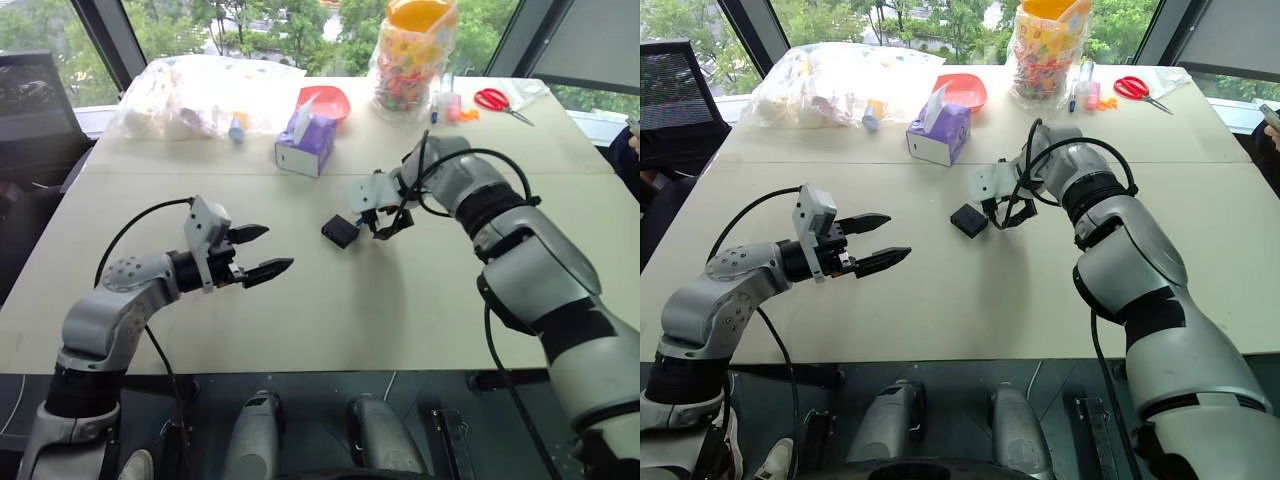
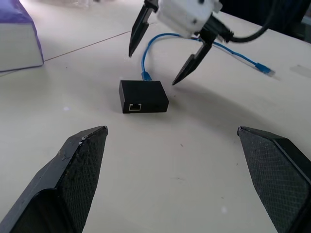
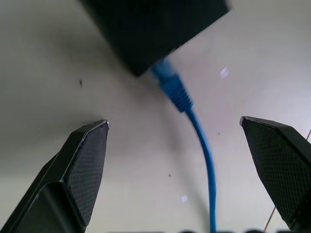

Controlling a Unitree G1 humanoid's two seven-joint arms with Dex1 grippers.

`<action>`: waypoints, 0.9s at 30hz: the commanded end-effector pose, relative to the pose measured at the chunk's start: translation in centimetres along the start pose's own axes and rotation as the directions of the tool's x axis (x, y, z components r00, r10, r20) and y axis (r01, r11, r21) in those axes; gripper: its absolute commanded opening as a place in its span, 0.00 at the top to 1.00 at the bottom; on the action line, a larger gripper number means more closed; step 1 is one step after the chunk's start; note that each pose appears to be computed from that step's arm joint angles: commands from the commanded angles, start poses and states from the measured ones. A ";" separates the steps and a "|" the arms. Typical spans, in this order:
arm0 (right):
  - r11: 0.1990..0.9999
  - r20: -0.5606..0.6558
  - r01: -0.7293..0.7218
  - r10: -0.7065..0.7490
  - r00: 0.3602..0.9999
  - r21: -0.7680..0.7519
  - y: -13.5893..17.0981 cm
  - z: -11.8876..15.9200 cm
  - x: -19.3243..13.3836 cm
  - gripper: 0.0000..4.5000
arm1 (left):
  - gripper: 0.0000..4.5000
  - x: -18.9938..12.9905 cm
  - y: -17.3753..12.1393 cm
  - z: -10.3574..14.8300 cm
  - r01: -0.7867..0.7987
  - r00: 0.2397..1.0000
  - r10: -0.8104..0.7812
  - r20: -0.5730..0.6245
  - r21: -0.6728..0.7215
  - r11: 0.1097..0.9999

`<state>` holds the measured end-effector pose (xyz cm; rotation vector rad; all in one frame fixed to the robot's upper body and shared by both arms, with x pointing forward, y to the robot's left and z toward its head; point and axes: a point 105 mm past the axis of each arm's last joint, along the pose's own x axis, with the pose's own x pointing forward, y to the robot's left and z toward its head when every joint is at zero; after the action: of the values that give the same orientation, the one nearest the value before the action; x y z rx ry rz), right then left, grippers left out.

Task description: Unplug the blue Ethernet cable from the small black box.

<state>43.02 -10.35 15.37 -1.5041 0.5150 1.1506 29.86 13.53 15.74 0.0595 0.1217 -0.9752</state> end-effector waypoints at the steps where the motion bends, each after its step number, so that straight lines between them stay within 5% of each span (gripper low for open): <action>1: 0.996 -0.049 0.032 -0.037 0.998 -0.086 -1.0 0.7 0.0 0.00 | 0.01 -0.7 -0.4 1.3 -0.032 0.998 0.030 0.050 0.041 0.999; 10: 0.989 -0.041 -0.005 -0.001 0.999 -0.151 -0.5 2.3 1.1 0.00 | 0.01 -1.3 -0.5 1.4 -0.082 0.995 0.079 0.062 0.048 0.995; 13: 0.970 -0.041 -0.041 0.032 0.999 -0.240 0.0 3.7 2.0 0.20 | 0.00 -1.5 -0.5 1.5 -0.104 0.992 0.100 0.072 0.051 0.993; 20: 0.918 -0.089 -0.062 0.029 0.996 -0.391 0.7 5.6 3.9 1.00 | 0.00 -1.9 -0.7 1.9 -0.145 0.986 0.139 0.090 0.057 0.988; 27: 0.946 0.001 -0.085 0.090 0.996 -0.312 1.0 6.8 3.5 1.00 | 0.00 -2.2 -0.9 1.6 -0.150 0.986 0.147 0.079 0.045 0.988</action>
<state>42.21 -4.76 13.19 -1.8329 0.4198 1.2710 28.32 14.62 16.50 0.0617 0.0633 -0.8244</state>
